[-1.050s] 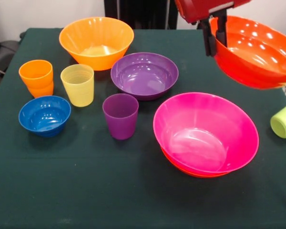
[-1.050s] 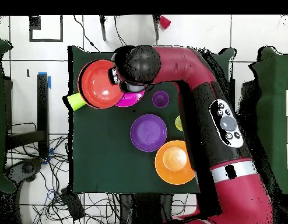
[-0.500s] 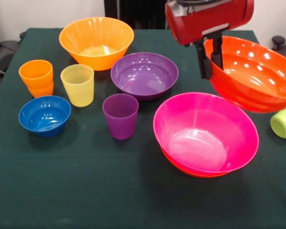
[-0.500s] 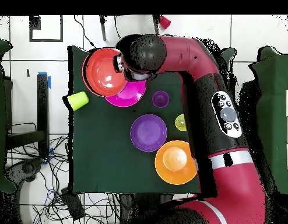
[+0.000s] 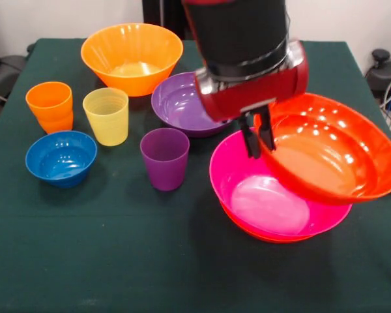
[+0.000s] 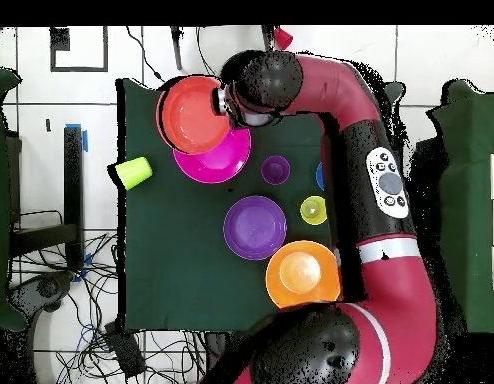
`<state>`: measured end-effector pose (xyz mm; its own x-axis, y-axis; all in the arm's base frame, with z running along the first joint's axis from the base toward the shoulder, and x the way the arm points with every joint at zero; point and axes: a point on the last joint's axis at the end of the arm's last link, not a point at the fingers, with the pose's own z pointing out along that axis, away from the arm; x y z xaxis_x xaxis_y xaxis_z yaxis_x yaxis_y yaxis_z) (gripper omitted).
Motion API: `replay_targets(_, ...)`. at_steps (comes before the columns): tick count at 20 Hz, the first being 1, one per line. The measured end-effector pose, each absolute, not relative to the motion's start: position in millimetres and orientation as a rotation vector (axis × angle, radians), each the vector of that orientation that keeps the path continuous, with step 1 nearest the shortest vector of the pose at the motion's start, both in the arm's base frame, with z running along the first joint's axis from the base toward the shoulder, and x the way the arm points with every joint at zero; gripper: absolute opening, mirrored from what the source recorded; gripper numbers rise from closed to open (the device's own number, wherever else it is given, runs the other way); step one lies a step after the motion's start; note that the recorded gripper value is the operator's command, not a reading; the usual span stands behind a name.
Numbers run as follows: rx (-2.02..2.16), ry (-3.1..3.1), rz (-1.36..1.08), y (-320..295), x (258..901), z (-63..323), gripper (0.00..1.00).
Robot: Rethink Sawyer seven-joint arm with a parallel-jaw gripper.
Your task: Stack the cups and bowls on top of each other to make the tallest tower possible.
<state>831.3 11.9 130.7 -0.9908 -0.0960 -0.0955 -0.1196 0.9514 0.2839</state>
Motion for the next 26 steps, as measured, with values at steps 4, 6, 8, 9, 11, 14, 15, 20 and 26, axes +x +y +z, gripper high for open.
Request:
replay_targets(4,-0.180,3.060,0.464,0.1,835.7,107.5,0.00)
replay_targets(6,-0.199,3.071,0.475,-4.6,838.8,95.1,0.00)
replay_targets(8,-0.212,3.071,0.480,-6.3,840.7,89.5,0.00)
replay_targets(9,-0.224,3.070,0.483,-7.4,842.2,85.2,0.00)
replay_targets(11,-0.241,3.064,0.487,-8.5,844.8,79.2,0.00)
replay_targets(14,-0.265,3.059,0.487,-8.2,846.0,73.8,0.00)
replay_targets(15,-0.285,3.058,0.486,-6.9,845.7,72.3,0.00)
replay_targets(20,-0.299,3.056,0.482,-4.5,845.7,72.3,0.00)
replay_targets(26,-0.299,3.056,0.481,-4.3,845.8,72.6,1.00)
